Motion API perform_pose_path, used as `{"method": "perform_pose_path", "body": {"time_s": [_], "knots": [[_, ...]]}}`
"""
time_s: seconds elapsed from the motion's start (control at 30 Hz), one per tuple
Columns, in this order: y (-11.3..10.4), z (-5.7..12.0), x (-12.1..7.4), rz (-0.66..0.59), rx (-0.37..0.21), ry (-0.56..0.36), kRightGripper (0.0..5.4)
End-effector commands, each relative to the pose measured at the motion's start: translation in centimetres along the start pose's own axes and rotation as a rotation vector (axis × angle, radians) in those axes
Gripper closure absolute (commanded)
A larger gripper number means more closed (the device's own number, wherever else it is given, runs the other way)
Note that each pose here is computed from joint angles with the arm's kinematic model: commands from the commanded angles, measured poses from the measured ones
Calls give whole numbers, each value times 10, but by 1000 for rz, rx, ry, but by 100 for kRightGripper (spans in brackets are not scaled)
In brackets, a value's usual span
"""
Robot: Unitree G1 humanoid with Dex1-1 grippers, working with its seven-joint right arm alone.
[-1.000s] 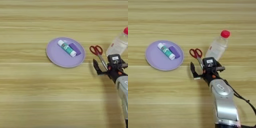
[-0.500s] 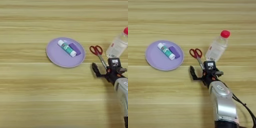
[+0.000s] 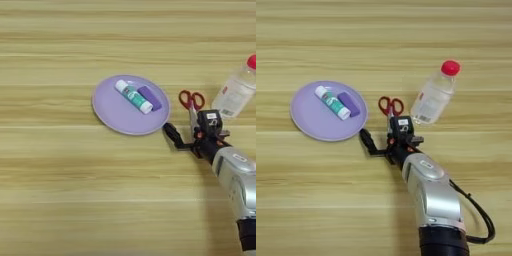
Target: Move the objects on the table
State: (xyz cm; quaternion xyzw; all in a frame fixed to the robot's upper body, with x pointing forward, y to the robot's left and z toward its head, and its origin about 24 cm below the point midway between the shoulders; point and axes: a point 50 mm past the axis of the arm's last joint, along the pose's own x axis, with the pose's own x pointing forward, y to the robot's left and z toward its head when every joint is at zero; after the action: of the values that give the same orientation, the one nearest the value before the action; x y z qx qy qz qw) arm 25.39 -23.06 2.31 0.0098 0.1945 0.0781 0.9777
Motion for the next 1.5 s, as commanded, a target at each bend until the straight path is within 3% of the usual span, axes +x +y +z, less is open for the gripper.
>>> {"method": "perform_pose_path", "body": {"time_s": [0.03, 0.23, 0.43, 0.87, 1.17, 1.33, 1.5], "knots": [[-1, 21, 3, 4, -34, -71, 7], [-1, 25, 0, -5, -44, -91, 7], [0, 36, -7, -29, -103, -139, 7], [17, 62, -29, 7, -174, -236, 7], [32, 79, -22, 64, -250, -286, 7], [50, 93, -5, 110, -364, -327, 7], [65, 101, 14, 164, -395, -347, 7]]}}
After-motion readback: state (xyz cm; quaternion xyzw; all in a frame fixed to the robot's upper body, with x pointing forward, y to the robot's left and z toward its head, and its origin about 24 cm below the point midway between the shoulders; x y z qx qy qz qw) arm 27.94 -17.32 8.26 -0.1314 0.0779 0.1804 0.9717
